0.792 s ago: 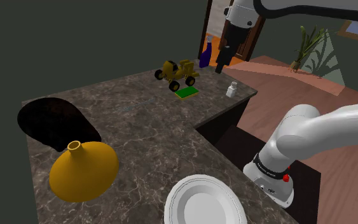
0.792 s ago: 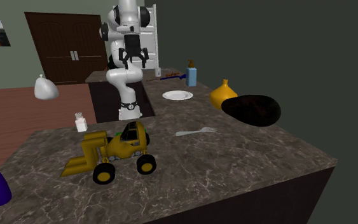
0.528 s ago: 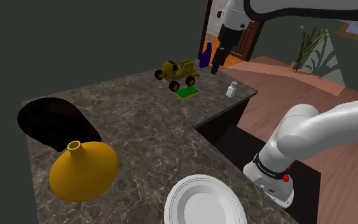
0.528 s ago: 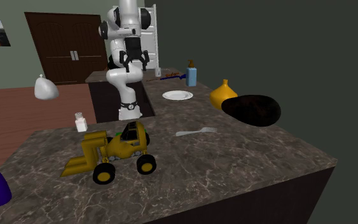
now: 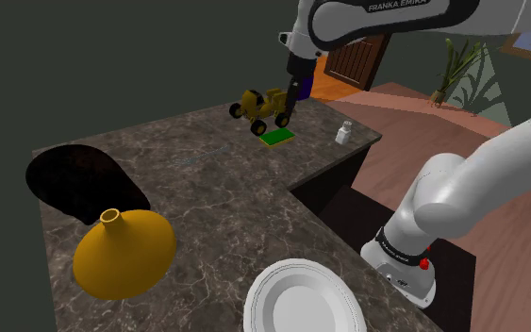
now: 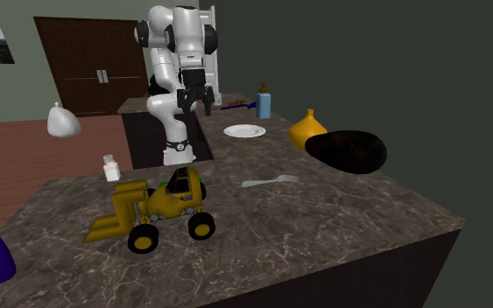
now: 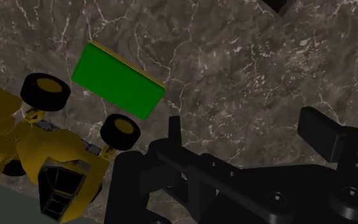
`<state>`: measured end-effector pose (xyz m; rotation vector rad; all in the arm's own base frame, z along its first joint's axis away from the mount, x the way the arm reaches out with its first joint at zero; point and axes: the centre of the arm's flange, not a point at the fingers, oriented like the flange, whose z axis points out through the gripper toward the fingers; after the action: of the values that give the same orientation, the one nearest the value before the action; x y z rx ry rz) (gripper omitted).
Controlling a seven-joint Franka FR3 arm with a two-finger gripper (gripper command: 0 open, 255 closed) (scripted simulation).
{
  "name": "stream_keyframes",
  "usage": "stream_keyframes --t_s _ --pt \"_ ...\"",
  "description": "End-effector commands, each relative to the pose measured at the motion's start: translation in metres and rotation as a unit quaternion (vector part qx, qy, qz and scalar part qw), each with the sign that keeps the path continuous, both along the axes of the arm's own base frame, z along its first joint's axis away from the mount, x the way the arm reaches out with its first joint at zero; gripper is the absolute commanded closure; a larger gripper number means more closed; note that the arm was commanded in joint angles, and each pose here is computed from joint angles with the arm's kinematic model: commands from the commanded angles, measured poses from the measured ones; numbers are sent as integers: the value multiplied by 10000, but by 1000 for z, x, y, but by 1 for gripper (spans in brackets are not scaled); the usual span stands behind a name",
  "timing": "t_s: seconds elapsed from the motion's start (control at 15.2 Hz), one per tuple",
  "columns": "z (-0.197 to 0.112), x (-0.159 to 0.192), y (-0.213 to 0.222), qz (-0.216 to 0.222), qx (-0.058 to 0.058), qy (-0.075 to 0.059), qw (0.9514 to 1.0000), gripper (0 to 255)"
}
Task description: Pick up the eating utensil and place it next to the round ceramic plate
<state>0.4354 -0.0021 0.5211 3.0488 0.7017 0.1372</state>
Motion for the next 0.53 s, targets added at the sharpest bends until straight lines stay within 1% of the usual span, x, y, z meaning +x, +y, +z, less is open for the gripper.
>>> stream_keyframes --t_s 0.0,0.2,0.33,0.46 --pt "-13 21 7 371 -14 4 9993 0" --pt "-33 53 19 898 -33 20 9960 0" --pt "-46 74 28 1248 -46 31 9922 0" --pt "-60 94 39 1597 -59 42 9871 0"
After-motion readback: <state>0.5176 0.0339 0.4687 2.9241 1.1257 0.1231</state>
